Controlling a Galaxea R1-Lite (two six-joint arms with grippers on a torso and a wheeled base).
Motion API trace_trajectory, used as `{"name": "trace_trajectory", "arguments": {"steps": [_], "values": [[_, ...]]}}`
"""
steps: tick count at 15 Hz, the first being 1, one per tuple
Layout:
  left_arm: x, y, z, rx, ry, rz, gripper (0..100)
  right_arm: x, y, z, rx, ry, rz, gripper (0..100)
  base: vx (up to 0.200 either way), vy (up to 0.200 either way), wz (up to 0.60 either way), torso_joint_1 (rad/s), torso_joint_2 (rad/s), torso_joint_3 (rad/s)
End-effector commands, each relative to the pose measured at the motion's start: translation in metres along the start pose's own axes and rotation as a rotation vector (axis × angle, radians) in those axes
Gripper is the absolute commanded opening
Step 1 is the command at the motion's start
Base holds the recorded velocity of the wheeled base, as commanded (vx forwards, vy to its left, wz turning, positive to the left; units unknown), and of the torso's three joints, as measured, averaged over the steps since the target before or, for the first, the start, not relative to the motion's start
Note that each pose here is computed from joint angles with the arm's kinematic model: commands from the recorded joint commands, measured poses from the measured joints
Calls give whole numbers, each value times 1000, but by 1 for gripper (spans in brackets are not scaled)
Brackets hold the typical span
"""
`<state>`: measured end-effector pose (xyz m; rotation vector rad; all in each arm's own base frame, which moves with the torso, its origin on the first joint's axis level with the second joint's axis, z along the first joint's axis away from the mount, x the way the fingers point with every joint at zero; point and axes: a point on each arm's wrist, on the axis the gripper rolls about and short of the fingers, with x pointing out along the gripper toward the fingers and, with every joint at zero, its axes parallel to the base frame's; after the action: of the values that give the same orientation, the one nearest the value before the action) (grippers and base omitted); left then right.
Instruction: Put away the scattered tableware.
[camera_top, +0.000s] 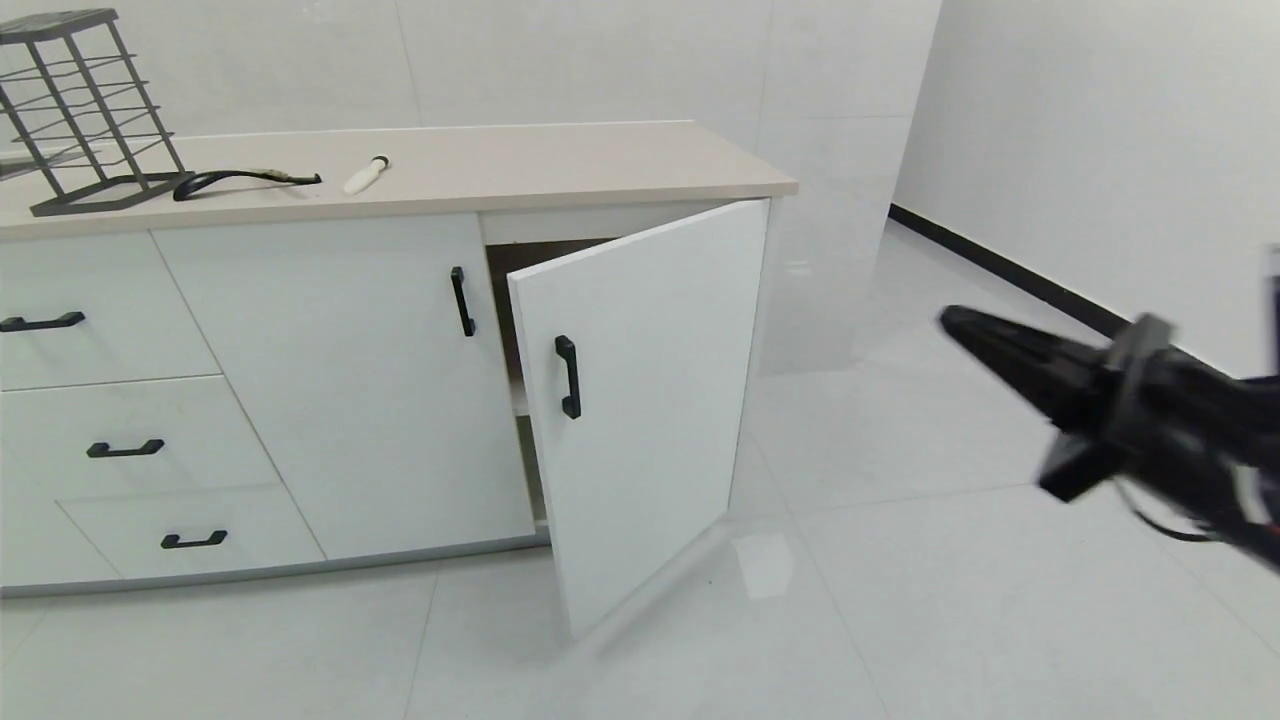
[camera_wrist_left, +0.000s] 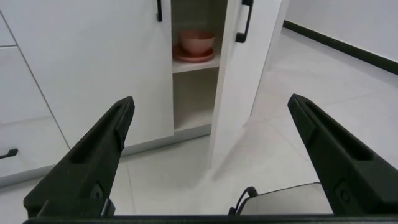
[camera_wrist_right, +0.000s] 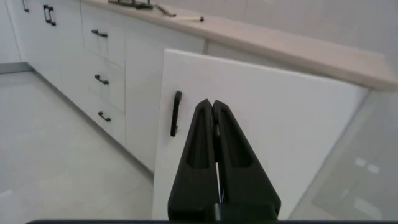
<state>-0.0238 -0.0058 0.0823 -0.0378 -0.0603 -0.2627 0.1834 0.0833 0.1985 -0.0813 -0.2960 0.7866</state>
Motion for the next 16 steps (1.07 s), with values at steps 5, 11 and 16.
{"name": "trace_trajectory", "arguments": {"steps": [5, 11, 16], "values": [[0, 0, 0, 32, -1, 0, 100, -212, 113, 21, -329, -228, -353, 0, 0, 0, 0, 0, 0, 0], [0, 0, 0, 41, -1, 11, 100, -220, 109, -49, -8, 255, -493, 0, 0, 0, 0, 0, 0, 0], [0, 2, 0, 44, -2, 69, 100, -221, 108, -49, 18, 256, -548, 0, 200, 200, 0, 1, 0, 1]]}}
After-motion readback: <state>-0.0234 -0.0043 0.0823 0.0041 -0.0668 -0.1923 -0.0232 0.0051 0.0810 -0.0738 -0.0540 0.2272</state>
